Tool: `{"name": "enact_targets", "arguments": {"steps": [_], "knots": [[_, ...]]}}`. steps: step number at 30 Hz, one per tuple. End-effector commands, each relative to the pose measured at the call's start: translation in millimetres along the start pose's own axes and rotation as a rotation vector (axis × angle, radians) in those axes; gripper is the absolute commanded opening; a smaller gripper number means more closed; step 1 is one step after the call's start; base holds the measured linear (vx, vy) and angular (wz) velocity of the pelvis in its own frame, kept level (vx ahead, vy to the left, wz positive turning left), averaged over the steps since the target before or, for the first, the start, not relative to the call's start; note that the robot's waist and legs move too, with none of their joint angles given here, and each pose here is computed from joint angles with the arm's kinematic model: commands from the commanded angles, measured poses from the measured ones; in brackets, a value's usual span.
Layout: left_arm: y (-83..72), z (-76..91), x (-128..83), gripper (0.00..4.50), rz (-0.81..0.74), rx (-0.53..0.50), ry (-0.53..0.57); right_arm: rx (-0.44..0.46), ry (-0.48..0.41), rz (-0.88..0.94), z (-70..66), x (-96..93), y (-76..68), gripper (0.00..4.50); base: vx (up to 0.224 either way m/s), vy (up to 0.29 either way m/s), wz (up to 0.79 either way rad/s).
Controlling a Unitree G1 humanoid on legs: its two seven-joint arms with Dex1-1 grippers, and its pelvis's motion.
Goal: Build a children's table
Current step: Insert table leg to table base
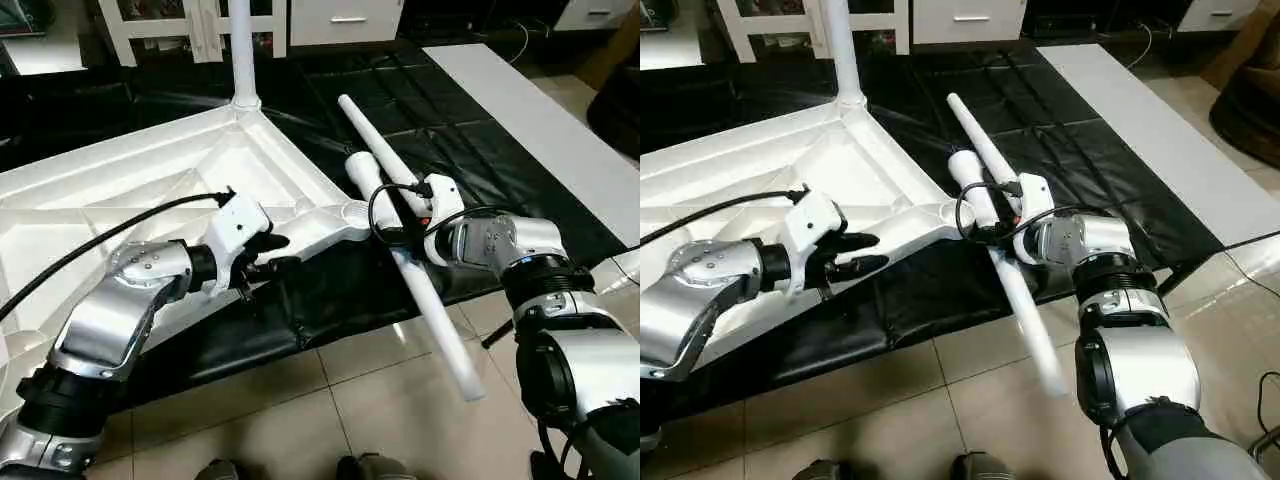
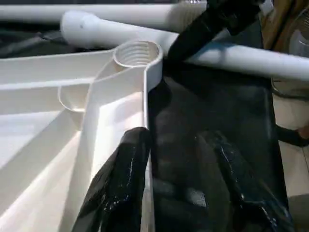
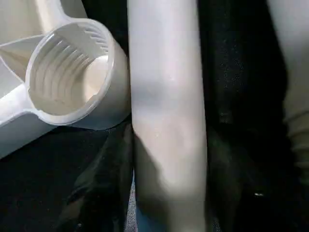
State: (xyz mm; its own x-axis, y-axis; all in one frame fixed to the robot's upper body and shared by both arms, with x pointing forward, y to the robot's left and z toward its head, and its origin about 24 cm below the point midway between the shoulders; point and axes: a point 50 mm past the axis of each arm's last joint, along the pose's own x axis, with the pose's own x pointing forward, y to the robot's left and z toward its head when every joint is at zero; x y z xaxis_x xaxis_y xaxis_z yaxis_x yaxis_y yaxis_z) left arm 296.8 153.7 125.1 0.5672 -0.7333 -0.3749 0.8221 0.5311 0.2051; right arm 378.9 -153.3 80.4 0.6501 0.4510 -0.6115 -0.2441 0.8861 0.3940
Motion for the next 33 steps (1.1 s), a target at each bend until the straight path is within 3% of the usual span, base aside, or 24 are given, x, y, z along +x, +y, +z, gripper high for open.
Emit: {"name": "enact_targets", "arguments": {"steps": [1, 11, 16, 18, 20, 24, 27, 30, 33], "knots": [[-0.9, 2.2, -2.4, 1.79, 0.012, 0.011, -0.005, 0.038, 0.012, -0.018, -3.2, -2.0, -7.6, 1.78, 0.000, 0.000, 0.00], [1.5, 8.4, -2.9, 1.79, 0.082, 0.044, -0.033, 0.012, -0.061, 0.013, 10.8, -14.3, -15.4, 1.67, 0.000, 0.000, 0.00], [2.8, 13.5, -0.6, 1.79, 0.106, 0.068, -0.053, -0.031, -0.118, 0.011, 24.7, -24.2, -17.6, 1.67, 0.000, 0.000, 0.00], [5.8, 18.9, -0.4, 1.79, 0.135, 0.120, -0.071, -0.069, -0.155, 0.043, 36.1, -32.7, -14.2, 1.67, 0.000, 0.000, 0.00], [9.7, 30.1, -0.4, 2.13, 0.163, 0.219, -0.098, -0.136, -0.184, 0.111, 49.6, -44.5, -5.1, 1.67, 0.000, 0.000, 0.00], [10.7, 50.3, -0.8, 2.26, 0.185, 0.400, -0.117, -0.267, -0.181, 0.204, 61.4, -59.3, 10.6, 1.67, 0.000, 0.000, 0.00], [15.2, 67.6, -0.6, 2.55, 0.229, 0.701, -0.054, -0.382, -0.137, 0.276, 66.4, -72.3, 26.6, 1.67, 0.000, 0.000, 0.00], [13.8, 92.7, 1.5, 2.80, 0.257, 0.863, -0.101, -0.427, -0.083, 0.344, 65.2, -80.0, 40.9, 1.66, 0.000, 0.000, 0.00], [2.5, 107.5, 16.8, 2.95, 0.173, 1.049, -0.069, -0.400, -0.021, 0.435, 63.2, -80.6, 71.1, 1.66, 0.000, 0.000, 0.00]]}}
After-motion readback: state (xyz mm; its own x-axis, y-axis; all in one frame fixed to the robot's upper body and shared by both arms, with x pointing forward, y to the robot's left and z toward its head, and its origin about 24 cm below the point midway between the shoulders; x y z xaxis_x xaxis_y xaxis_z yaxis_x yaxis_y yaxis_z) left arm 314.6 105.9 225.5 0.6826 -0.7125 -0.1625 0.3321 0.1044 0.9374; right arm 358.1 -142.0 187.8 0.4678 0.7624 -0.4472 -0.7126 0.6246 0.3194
